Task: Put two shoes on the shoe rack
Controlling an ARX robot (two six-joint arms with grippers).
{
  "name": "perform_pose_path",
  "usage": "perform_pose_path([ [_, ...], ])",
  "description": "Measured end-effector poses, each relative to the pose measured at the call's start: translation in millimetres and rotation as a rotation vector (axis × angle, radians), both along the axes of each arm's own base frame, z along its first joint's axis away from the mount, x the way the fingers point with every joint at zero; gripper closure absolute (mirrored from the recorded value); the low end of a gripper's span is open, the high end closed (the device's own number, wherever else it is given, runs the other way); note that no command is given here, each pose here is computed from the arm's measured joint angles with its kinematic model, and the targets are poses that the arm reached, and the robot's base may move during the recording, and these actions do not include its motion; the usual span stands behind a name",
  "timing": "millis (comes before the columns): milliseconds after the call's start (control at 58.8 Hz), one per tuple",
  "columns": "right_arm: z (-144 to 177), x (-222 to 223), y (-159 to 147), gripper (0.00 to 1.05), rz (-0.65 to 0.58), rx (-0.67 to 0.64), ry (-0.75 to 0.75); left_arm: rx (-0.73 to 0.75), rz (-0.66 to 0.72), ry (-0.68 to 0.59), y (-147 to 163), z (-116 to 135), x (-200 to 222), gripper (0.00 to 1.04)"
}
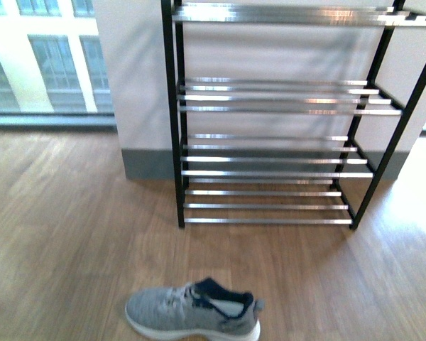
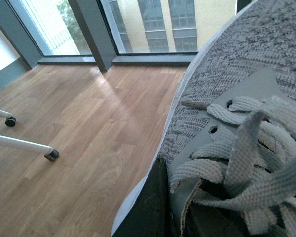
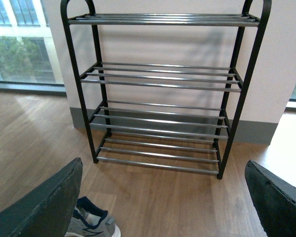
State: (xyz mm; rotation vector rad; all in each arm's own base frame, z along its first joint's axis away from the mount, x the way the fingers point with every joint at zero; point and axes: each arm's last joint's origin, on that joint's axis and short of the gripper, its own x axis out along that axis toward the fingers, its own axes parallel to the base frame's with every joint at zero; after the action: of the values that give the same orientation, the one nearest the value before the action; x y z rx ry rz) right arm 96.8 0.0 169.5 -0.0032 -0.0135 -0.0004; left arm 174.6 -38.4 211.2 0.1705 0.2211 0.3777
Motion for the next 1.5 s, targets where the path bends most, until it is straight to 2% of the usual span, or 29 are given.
perform_pose_path([
  [102, 0.0, 0.0, 0.0, 0.09, 0.000, 0.000, 0.000, 0.014, -0.009, 0.017, -0.5, -3.0, 0.0, 0.99],
  [136, 0.0, 0.0, 0.0, 0.09, 0.000, 0.000, 0.000, 0.012, -0.014, 0.017, -0.8, -3.0, 0.0, 1.03],
  [1309, 0.0, 0.0, 0.0, 0.09, 0.001, 0.000, 0.000, 0.019, -0.004, 0.018, -0.5, -3.1, -0.2, 1.03],
  [1411, -6.7, 1.3, 1.2, 0.09, 0.160, 0.092, 0.094, 0.017, -0.012, 0.019, -0.9, -3.1, -0.1, 1.03],
  [1496, -7.1, 5.1, 4.9, 0.09, 0.211, 0.105, 0.116, 0.017, -0.014, 0.019, -1.0, -3.1, -0.2, 1.03],
])
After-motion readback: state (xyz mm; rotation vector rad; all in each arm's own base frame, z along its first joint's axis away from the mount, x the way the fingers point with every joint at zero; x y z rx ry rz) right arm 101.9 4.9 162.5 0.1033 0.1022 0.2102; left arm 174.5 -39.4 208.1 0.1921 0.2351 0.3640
